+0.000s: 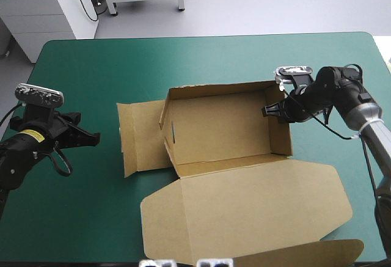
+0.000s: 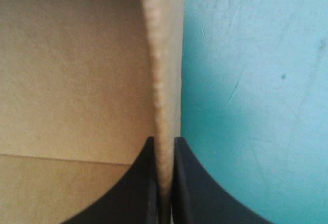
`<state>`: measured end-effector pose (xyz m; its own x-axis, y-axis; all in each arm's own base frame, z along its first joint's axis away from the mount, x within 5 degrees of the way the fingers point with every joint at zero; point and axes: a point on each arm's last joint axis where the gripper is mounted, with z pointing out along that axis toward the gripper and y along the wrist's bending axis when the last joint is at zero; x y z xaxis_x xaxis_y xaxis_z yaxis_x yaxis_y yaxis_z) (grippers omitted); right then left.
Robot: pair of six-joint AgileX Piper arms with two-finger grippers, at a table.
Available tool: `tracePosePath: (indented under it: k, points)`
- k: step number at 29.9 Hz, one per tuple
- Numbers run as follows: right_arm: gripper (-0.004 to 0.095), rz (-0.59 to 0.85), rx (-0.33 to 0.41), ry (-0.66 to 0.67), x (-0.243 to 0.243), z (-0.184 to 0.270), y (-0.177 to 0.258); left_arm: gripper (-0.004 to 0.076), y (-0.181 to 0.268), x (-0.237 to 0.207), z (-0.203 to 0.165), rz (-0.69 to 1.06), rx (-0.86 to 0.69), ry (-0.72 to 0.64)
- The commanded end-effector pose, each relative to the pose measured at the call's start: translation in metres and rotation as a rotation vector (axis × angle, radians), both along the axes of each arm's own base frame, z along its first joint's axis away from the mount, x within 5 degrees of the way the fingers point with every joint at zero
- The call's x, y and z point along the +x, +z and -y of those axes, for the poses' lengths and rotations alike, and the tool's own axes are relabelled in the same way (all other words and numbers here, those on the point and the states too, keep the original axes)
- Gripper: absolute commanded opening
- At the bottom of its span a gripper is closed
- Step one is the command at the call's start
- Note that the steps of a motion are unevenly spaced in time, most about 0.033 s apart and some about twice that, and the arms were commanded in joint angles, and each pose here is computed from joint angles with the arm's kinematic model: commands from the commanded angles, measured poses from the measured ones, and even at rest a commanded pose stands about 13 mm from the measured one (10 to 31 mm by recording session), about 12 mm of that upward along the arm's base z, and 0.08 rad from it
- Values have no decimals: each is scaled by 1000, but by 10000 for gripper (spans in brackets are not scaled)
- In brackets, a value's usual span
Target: Fold the box
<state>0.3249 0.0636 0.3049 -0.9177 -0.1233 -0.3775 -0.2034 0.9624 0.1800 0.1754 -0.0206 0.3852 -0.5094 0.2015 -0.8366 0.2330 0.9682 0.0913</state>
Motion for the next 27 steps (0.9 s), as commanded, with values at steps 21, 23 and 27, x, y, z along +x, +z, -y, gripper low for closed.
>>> tracePosePath:
  k: [21,23,27]
  points:
    - [684,46,35,83,20,-8,23,-9,17,-1,3,97,-68,-4]
    - [684,18,33,101,17,-9,29,-9,17,-1,3,97,-68,-4]
    - [684,-19,30,125,12,-9,40,-9,17,-1,3,97,-68,-4]
